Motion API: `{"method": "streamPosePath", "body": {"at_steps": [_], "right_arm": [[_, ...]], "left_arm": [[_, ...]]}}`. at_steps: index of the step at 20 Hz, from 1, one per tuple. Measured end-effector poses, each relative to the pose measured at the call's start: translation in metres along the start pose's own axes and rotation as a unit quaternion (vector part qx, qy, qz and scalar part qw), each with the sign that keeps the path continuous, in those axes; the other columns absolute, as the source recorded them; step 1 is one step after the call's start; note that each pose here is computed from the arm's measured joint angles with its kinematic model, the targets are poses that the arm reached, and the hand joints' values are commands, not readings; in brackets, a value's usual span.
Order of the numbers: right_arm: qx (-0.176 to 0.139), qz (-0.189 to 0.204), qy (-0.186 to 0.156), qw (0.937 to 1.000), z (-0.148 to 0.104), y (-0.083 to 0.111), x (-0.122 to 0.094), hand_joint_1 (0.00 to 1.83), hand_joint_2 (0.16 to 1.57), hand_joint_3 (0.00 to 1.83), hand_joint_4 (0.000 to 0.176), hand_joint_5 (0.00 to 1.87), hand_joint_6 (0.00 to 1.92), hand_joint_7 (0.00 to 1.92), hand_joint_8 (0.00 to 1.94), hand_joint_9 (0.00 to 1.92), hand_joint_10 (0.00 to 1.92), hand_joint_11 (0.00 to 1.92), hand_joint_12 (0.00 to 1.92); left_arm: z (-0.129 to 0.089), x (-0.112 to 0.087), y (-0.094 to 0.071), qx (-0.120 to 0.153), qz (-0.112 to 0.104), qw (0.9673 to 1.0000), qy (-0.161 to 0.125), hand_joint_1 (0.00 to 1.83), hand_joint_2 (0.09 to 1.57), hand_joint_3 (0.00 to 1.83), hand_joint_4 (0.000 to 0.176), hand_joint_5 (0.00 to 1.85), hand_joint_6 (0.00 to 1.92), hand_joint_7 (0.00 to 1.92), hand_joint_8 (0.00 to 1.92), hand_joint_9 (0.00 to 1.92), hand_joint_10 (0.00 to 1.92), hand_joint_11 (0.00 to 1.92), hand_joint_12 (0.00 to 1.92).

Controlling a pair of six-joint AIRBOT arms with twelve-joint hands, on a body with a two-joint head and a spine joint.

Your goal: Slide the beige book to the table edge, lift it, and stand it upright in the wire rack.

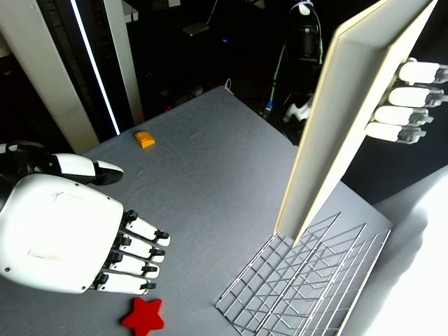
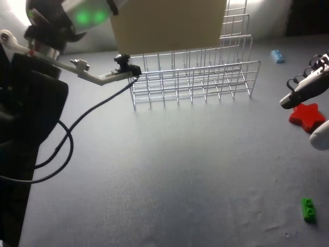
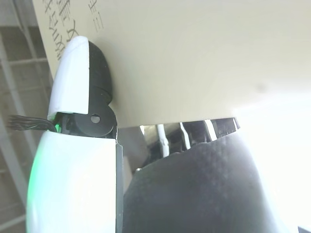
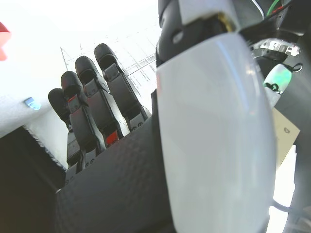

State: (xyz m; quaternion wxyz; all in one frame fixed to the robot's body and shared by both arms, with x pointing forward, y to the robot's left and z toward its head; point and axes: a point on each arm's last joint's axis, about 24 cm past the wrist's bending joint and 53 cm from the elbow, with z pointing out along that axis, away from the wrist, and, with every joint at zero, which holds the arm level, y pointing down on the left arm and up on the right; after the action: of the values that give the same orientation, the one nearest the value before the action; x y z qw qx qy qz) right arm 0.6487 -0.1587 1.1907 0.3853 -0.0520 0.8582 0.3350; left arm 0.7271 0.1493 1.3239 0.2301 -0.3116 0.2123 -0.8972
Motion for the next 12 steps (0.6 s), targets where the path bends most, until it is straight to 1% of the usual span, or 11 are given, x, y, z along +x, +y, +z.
{"method": "streamPosePath", "body": {"at_steps": [1, 2, 3, 4, 5, 6, 8, 9, 10, 11, 12], "right_arm": [[0.000, -0.001, 0.000, 1.0000, 0.000, 0.000, 0.000, 0.32, 0.95, 0.00, 0.000, 0.35, 0.00, 0.37, 0.00, 0.37, 0.00, 0.03, 0.91], [0.000, -0.001, 0.000, 1.0000, 0.000, 0.000, 0.000, 0.30, 0.95, 0.00, 0.000, 0.34, 0.00, 0.37, 0.00, 0.37, 0.00, 0.02, 0.91], [0.000, -0.002, -0.001, 1.0000, 0.000, 0.000, 0.000, 0.30, 0.96, 0.00, 0.000, 0.34, 0.00, 0.37, 0.00, 0.36, 0.00, 0.02, 0.91], [0.000, -0.002, -0.002, 1.0000, 0.000, 0.000, -0.001, 0.31, 0.95, 0.00, 0.000, 0.37, 0.01, 0.39, 0.01, 0.38, 0.01, 0.04, 0.92], [0.000, -0.004, -0.003, 1.0000, 0.000, 0.000, -0.002, 0.32, 0.94, 0.00, 0.000, 0.36, 0.01, 0.39, 0.01, 0.38, 0.01, 0.04, 0.91], [0.000, -0.003, -0.003, 1.0000, 0.000, 0.000, -0.002, 0.29, 0.95, 0.00, 0.000, 0.35, 0.00, 0.38, 0.00, 0.37, 0.00, 0.03, 0.91], [0.000, -0.004, -0.002, 1.0000, 0.000, 0.000, -0.001, 0.29, 0.95, 0.00, 0.000, 0.35, 0.00, 0.36, 0.00, 0.36, 0.00, 0.02, 0.91], [0.000, -0.003, -0.002, 1.0000, 0.000, 0.000, -0.001, 0.34, 0.95, 0.00, 0.000, 0.34, 0.00, 0.36, 0.00, 0.35, 0.00, 0.03, 0.91], [0.000, -0.003, -0.003, 1.0000, 0.000, 0.000, -0.001, 0.33, 0.95, 0.00, 0.000, 0.36, 0.01, 0.38, 0.01, 0.37, 0.01, 0.05, 0.91], [0.000, -0.003, -0.003, 1.0000, 0.000, 0.000, -0.001, 0.33, 0.95, 0.00, 0.000, 0.36, 0.01, 0.38, 0.01, 0.37, 0.01, 0.05, 0.91], [0.000, -0.004, -0.003, 1.0000, 0.000, 0.000, -0.001, 0.33, 0.95, 0.00, 0.000, 0.36, 0.01, 0.39, 0.01, 0.38, 0.01, 0.05, 0.91]], "left_arm": [[-0.002, -0.003, 0.007, -0.002, 0.000, 1.0000, -0.003, 1.47, 1.25, 0.00, 0.000, 0.68, 1.37, 0.49, 1.45, 0.63, 1.42, 0.66, 1.69], [-0.003, -0.005, 0.010, -0.003, 0.001, 1.0000, -0.006, 1.47, 1.25, 0.00, 0.000, 0.68, 1.39, 0.49, 1.44, 0.63, 1.42, 0.67, 1.68], [-0.005, -0.009, 0.012, -0.004, 0.003, 1.0000, -0.007, 1.47, 1.25, 0.00, 0.000, 0.68, 1.39, 0.49, 1.44, 0.63, 1.42, 0.67, 1.68], [-0.005, -0.012, 0.014, -0.004, 0.005, 0.9999, -0.008, 1.47, 1.24, 0.00, 0.000, 0.71, 1.35, 0.54, 1.38, 0.66, 1.40, 0.66, 1.68], [-0.004, -0.014, 0.015, -0.002, 0.007, 0.9999, -0.009, 1.47, 1.23, 0.00, 0.000, 0.72, 1.33, 0.55, 1.36, 0.66, 1.40, 0.65, 1.69], [-0.003, -0.018, 0.015, 0.005, 0.010, 0.9999, -0.007, 1.47, 1.23, 0.00, 0.000, 0.72, 1.34, 0.56, 1.35, 0.68, 1.36, 0.67, 1.69], [-0.003, -0.021, 0.018, 0.010, 0.004, 0.9999, -0.007, 1.47, 1.22, 0.00, 0.000, 0.73, 1.33, 0.58, 1.33, 0.70, 1.32, 0.67, 1.68], [-0.002, -0.024, 0.021, 0.010, 0.002, 0.9999, -0.008, 1.47, 1.23, 0.00, 0.000, 0.72, 1.36, 0.55, 1.36, 0.70, 1.32, 0.68, 1.66], [-0.001, -0.025, 0.024, 0.011, 0.000, 0.9999, -0.007, 1.47, 1.23, 0.00, 0.000, 0.72, 1.35, 0.53, 1.40, 0.65, 1.37, 0.68, 1.65], [-0.001, -0.026, 0.025, 0.010, 0.000, 0.9999, -0.007, 1.47, 1.23, 0.00, 0.000, 0.72, 1.35, 0.53, 1.40, 0.65, 1.37, 0.68, 1.65], [-0.001, -0.026, 0.028, 0.010, -0.005, 0.9999, -0.006, 1.47, 1.24, 0.00, 0.000, 0.72, 1.35, 0.53, 1.40, 0.64, 1.39, 0.67, 1.66]]}}
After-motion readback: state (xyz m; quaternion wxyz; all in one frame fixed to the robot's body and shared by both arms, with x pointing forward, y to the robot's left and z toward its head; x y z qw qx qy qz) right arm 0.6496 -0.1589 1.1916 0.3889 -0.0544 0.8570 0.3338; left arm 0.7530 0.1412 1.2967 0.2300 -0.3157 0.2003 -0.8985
